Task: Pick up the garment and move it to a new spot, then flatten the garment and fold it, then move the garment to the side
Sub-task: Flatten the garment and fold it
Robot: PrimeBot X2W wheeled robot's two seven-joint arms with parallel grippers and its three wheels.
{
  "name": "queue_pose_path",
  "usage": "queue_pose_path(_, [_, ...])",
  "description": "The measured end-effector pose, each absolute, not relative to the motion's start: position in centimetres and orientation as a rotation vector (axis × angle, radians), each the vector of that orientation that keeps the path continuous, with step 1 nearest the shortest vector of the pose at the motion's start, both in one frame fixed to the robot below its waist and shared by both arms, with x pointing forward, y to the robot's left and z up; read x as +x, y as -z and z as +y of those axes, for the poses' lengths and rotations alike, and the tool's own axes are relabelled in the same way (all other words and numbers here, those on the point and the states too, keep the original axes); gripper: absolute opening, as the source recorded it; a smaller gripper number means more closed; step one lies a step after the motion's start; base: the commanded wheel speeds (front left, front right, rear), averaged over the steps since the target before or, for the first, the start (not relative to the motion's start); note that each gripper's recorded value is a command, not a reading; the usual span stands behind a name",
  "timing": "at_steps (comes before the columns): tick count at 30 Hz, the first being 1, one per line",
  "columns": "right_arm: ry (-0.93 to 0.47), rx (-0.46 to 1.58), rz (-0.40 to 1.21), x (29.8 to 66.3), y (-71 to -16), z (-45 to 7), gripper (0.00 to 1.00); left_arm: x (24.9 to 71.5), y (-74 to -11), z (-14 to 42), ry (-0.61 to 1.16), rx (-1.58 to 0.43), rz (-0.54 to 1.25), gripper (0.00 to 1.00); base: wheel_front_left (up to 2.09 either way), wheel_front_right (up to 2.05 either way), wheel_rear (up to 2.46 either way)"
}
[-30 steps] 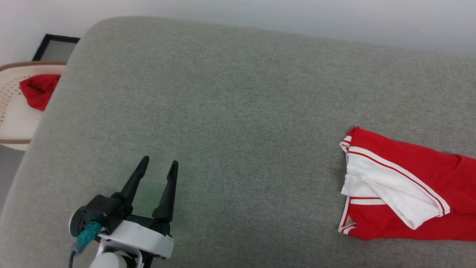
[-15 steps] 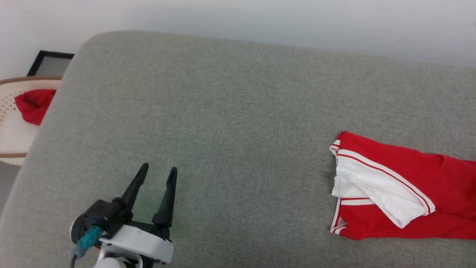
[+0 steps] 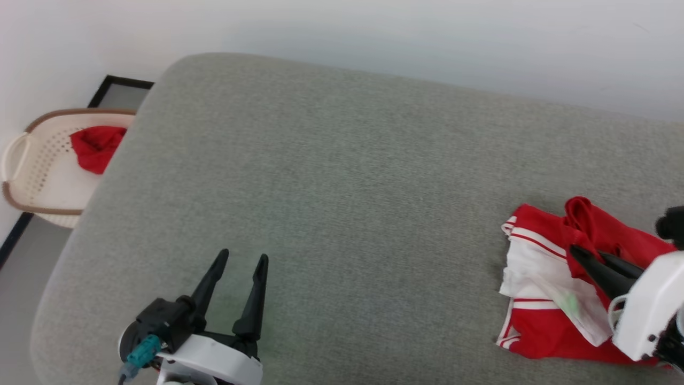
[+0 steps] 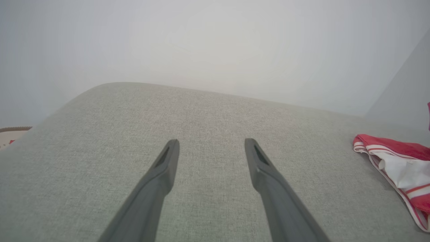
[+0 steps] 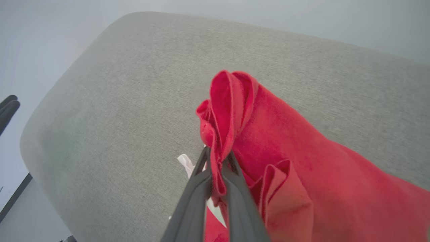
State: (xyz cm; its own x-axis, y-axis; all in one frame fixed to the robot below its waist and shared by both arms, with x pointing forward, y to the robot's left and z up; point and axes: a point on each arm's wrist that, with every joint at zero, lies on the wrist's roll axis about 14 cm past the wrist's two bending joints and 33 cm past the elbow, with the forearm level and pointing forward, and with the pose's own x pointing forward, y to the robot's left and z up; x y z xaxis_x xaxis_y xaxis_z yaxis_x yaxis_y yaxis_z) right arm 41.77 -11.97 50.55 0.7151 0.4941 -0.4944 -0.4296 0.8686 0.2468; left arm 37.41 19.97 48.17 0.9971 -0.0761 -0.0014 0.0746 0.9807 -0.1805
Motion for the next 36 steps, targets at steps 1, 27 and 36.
queue_pose_path(1, [-0.53, 0.108, 0.579, 41.8, -50.6, -11.3, 0.0, 37.2, -48.1, 20.1, 0.07, -0.182, 0.009, 1.0, 0.0, 0.0, 0.0])
queue_pose_path(27, [-0.622, 0.098, 0.612, 42.4, -46.4, -6.7, 1.0, 35.6, -48.1, 21.4, 0.006, -0.21, 0.009, 1.0, 0.0, 0.0, 0.0])
queue_pose_path(36, [-0.521, 0.094, 0.497, 43.4, -49.2, -10.9, 1.0, 36.5, -48.3, 20.3, 0.061, -0.199, 0.003, 1.0, 0.0, 0.0, 0.0])
